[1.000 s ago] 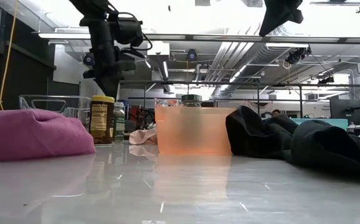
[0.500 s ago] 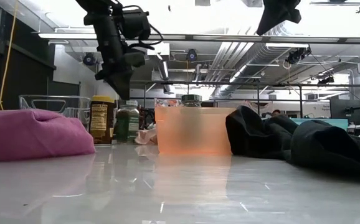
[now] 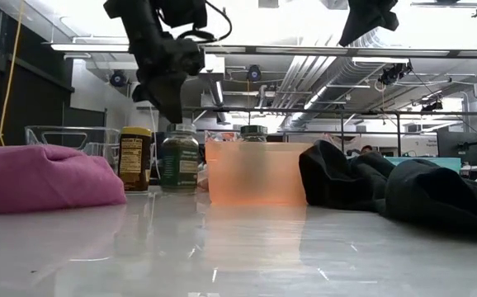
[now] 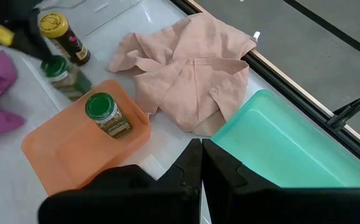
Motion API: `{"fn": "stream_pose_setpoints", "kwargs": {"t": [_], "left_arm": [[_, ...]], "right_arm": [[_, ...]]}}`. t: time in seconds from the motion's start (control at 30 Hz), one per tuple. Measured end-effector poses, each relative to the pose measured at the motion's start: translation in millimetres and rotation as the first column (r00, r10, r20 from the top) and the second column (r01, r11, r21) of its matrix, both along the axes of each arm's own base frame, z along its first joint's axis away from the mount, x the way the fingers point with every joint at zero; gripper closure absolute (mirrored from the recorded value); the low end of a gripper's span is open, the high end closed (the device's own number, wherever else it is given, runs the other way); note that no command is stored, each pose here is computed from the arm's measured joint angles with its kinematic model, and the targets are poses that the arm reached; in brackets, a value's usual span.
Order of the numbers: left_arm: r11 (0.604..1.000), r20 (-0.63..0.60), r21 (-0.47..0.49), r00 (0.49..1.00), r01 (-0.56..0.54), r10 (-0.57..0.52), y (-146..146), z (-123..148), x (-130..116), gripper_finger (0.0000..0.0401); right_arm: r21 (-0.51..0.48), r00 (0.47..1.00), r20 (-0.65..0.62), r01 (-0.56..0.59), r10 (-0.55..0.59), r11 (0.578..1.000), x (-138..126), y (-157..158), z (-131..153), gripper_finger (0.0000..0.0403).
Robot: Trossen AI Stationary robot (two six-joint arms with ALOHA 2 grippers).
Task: Sort spices by type
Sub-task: Put the green seasoning bottle into the orange bin
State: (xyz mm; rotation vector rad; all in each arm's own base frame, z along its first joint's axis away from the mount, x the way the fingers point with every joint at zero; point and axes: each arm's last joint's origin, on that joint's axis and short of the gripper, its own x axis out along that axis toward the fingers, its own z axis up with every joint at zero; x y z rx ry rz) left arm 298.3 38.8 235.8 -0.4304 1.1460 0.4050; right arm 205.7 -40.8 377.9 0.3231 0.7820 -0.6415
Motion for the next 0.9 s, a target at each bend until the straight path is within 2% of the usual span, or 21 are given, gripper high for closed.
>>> {"fn": "stream_pose_setpoints", "kwargs": {"t": [0.17,0.27,0.33,0.43,0.6,0.67,0.9], "left_arm": [[0.986,0.017,0.056,0.987,0.158,-0.159,-4.9,15.4,1.1,0.0401],[0.941,0.069,0.155,0.947,0.301,-0.314,-3.1,41.0,3.2,0.04],[0.885,0.038,0.214,0.902,0.414,-0.431,-3.2,51.6,2.3,0.0393],[0.774,-0.045,0.268,0.81,0.574,-0.585,-3.7,59.4,0.5,0.0365],[0.582,-0.14,0.335,0.65,0.741,-0.747,-7.8,60.5,1.8,0.028],[0.539,-0.165,0.337,0.612,0.772,-0.773,-11.4,57.6,4.4,0.024],[0.445,-0.265,0.287,0.516,0.849,-0.814,-28.9,38.8,14.1,0.0127]], "right_arm": [[-0.001,1.0,0.002,0.0,0.0,1.0,0.2,0.0,0.1,0.0403],[0.0,1.0,0.002,0.0,0.0,1.0,0.2,0.0,0.1,0.0403],[0.0,1.0,0.002,0.0,0.0,1.0,0.2,0.0,0.1,0.0403],[0.004,1.0,0.006,0.006,-0.006,1.0,0.2,0.0,0.1,0.0403],[0.014,1.0,0.013,0.019,-0.02,1.0,0.2,0.0,0.1,0.0403],[0.015,1.0,0.013,0.019,-0.02,1.0,0.2,0.0,0.1,0.0403],[0.038,0.999,0.024,0.032,-0.033,0.999,0.4,0.3,0.0,0.0403]]}}
